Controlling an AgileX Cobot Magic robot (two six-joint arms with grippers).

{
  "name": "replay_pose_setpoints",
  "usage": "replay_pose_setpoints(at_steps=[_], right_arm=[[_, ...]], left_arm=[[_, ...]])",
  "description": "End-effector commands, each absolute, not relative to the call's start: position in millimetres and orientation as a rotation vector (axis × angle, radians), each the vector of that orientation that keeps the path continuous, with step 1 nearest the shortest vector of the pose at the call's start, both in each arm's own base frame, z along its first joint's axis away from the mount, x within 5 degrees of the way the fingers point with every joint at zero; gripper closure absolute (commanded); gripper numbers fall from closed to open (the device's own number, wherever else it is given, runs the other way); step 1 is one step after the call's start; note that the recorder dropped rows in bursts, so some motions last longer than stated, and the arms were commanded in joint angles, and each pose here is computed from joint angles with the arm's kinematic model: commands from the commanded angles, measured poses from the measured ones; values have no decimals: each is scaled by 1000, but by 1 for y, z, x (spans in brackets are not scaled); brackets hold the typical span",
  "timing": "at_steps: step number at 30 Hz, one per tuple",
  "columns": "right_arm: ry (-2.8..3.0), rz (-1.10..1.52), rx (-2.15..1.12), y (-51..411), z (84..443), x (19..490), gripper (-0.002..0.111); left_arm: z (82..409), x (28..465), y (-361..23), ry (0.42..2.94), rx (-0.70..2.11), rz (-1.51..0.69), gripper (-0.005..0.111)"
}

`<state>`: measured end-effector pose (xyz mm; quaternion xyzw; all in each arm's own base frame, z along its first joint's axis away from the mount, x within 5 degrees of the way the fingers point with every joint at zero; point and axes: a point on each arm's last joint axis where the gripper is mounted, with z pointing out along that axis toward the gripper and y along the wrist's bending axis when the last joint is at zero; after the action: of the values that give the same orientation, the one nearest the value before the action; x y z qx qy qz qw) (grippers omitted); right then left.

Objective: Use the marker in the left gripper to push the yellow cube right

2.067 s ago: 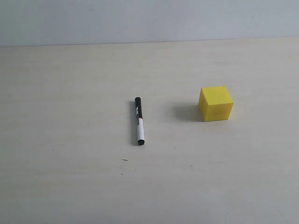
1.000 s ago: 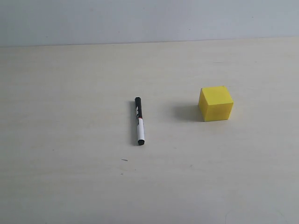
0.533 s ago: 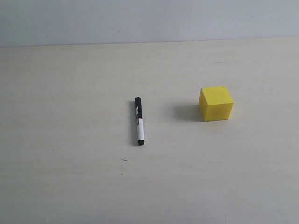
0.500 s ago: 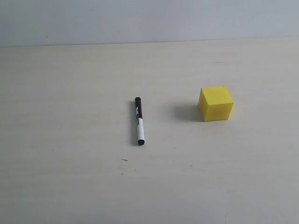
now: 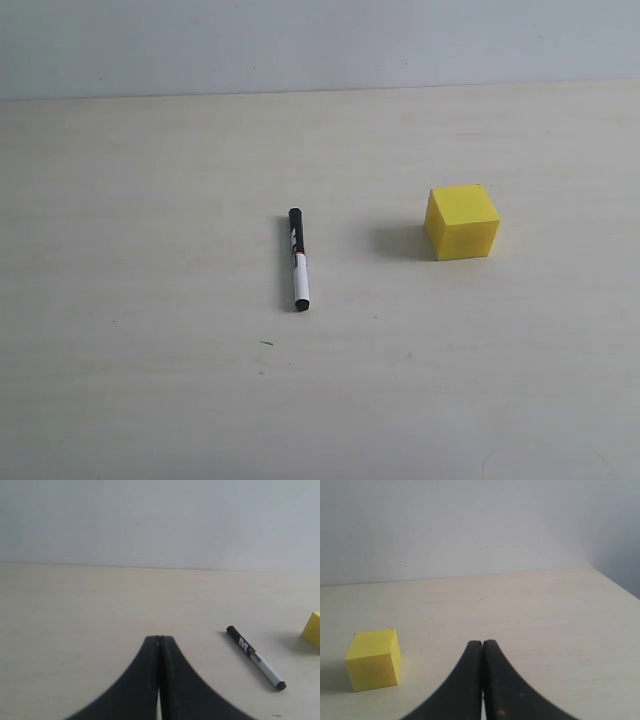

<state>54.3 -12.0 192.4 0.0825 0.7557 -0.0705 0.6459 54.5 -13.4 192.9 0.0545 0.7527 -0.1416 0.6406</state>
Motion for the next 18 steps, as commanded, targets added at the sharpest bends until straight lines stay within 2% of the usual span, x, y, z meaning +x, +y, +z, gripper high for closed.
replay_pose_setpoints(at_steps=[1,18], right_arm=[[1714,-164,190,-12,192,54,108],[1714,-164,190,-12,192,54,108]], left_arm=[[191,54,-12,1721,206,-223,107],[191,54,-11,1724,218,-211,107]])
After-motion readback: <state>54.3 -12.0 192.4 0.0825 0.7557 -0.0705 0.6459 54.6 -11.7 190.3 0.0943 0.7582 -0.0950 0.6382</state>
